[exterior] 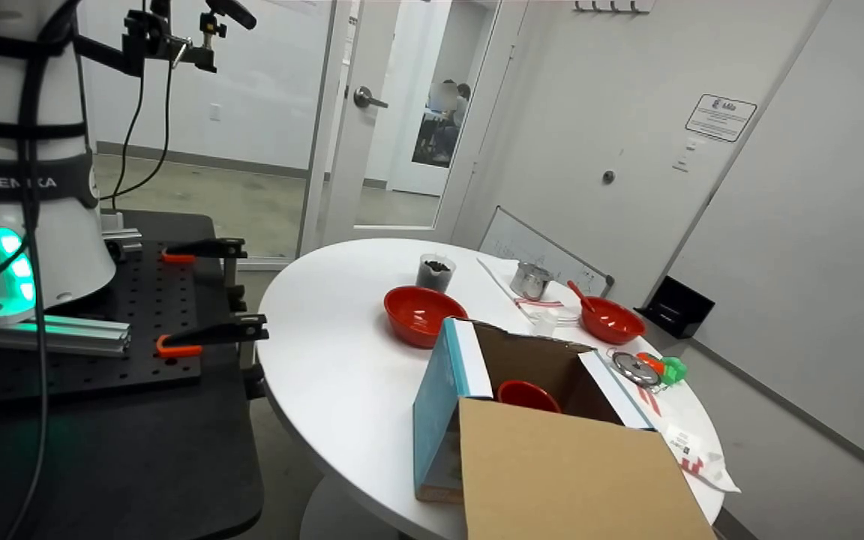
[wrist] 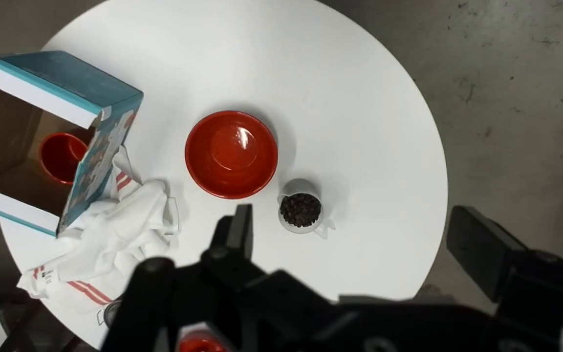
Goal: Pour some contents from the jug into the red bowl
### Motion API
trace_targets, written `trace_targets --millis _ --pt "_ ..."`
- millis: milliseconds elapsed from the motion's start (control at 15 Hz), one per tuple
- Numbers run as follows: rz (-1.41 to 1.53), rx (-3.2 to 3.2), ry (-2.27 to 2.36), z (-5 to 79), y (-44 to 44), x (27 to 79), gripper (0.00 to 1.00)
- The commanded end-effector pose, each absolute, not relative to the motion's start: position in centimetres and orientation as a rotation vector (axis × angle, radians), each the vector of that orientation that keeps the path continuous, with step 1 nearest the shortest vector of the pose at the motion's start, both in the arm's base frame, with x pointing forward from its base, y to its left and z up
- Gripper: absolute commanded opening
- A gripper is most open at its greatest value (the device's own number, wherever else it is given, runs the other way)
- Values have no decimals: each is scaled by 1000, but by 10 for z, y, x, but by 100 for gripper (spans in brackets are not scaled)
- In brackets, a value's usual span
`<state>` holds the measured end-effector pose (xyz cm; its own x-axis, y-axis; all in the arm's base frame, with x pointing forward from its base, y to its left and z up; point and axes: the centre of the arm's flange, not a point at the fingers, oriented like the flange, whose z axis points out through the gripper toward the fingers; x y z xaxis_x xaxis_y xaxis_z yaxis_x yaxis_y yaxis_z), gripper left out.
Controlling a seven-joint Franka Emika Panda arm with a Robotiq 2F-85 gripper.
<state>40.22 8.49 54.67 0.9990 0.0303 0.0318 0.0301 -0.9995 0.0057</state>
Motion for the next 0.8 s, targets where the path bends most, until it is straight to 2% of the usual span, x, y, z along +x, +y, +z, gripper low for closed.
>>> trace_targets --millis 0,267,733 --pt "171 3127 111 548 95 459 100" --pt "264 3105 186 552 117 523 100" --pt "137 3006 309 496 159 592 100"
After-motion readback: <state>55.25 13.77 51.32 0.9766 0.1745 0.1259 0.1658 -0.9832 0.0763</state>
